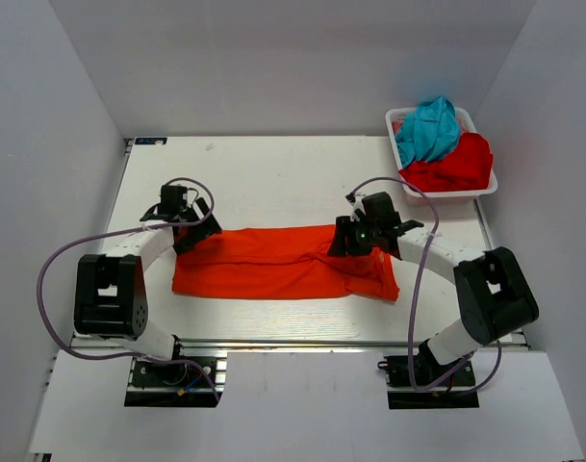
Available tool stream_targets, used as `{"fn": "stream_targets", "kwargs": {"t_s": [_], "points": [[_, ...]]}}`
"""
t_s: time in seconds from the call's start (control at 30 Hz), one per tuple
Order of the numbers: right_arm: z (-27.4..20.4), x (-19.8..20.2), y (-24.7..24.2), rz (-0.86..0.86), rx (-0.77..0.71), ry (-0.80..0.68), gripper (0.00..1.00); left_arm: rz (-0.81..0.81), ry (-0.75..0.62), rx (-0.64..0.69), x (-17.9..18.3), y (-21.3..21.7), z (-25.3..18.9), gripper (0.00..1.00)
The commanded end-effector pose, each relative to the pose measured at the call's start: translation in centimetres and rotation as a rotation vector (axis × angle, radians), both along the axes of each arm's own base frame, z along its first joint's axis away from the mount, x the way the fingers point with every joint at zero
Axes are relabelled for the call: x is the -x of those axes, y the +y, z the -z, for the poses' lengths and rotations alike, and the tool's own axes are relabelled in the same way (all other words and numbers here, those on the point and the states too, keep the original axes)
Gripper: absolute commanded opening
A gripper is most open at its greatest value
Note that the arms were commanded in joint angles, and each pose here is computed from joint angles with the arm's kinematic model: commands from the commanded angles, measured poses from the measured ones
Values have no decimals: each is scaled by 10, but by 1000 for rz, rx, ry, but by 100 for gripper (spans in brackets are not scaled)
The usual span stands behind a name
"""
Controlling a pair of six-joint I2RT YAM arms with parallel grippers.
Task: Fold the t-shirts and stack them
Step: Fold the other side of the tshirt into a rectangle
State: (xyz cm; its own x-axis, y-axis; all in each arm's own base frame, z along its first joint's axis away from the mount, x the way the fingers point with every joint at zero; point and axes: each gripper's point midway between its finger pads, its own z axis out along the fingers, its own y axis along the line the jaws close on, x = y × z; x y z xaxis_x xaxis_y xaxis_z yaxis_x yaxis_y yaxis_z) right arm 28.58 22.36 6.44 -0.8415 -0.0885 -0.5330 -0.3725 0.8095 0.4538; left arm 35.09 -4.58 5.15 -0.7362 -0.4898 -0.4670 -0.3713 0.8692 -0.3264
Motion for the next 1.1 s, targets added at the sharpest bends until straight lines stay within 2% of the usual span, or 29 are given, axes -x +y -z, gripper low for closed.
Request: {"fn": "stream_targets", "kwargs": {"t_s": [0.0,0.03,0.1,0.13,0.23,0.33,0.63,0.73,0.83,0.87,0.9,0.97,1.0,1.07], "points": [[-12,-15,15,3,-43,-24,51,21,-10,-6,-4,-1,0,99],[-11,-17,18,4,-45,-23,41,21,-10,-6,-4,-1,0,99],[-9,-16,19,-5,-42,-16,28,15,26,-17,5,1,13,99],[-10,-15,19,-7,-41,-13,12,10,35,-25,6,3,16,99],[-11,-8,12,9,-12,-3,0,-16,84,-35,15,6,30,99],[-14,5,3,17,0,1,0,-21,104,-44,19,8,34,99],[5,67,-21,17,21,135,0,-37,148,-58,26,11,38,99],[9,76,-21,12,-5,154,0,-42,161,-67,32,13,39,99],[-4,60,-14,13,-36,86,0,-42,143,-66,32,13,36,99],[-7,54,-13,14,-32,61,3,-42,143,-66,32,13,36,99],[-15,43,-9,22,-40,15,14,-42,143,-66,32,13,36,99],[-29,24,-10,46,-30,-56,29,-48,142,-75,32,15,36,99],[-32,17,-11,62,-17,-80,50,-48,142,-75,32,15,36,99],[-41,1,-11,74,-1,-123,58,-47,151,-76,35,15,39,99]]}}
